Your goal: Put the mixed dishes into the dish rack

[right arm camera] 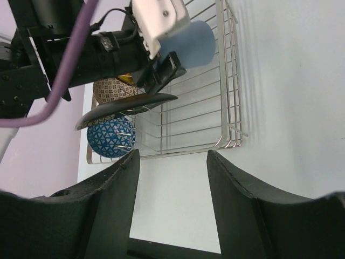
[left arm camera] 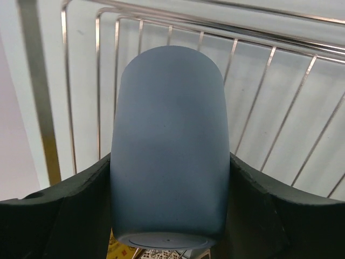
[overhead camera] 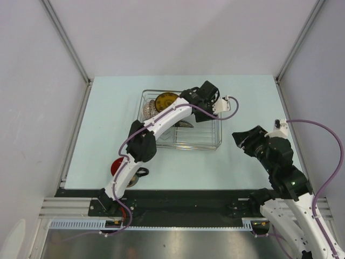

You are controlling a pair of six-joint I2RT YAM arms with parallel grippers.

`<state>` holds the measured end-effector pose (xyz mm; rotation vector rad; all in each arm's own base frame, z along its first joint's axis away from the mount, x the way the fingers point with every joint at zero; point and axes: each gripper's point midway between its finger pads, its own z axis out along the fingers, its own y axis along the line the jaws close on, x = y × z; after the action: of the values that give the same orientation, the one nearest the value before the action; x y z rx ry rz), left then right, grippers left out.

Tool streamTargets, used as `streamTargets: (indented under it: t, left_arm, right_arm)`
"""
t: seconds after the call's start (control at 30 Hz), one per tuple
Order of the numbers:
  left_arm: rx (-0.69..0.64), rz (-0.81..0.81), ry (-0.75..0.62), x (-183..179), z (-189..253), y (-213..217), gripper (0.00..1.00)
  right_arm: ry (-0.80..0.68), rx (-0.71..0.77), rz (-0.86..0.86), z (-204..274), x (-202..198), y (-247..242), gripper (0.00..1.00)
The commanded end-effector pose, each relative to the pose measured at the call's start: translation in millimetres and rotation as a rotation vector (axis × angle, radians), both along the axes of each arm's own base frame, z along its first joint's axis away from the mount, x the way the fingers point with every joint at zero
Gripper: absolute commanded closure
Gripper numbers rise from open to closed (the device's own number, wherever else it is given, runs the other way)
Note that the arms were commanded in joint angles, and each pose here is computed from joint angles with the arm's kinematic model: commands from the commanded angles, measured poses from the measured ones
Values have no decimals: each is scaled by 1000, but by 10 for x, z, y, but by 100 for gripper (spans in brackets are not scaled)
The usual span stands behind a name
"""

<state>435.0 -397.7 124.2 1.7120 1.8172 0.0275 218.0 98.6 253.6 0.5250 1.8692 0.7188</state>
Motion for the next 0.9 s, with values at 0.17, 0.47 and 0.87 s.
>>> streamTargets:
  t: [0.17, 0.47, 0.87]
  left_arm:
    - [92, -223, -17, -79, -37, -12, 100]
    - [230, -329, -52, -45, -203, 93, 99]
    - [326, -358, -69, -46, -399, 135, 54]
  right_arm:
    - [-18, 14, -27, 26, 28, -29, 43]
    - [-17, 34, -31, 32, -23, -41, 43]
    - [-29, 52, -25, 72, -39, -28, 43]
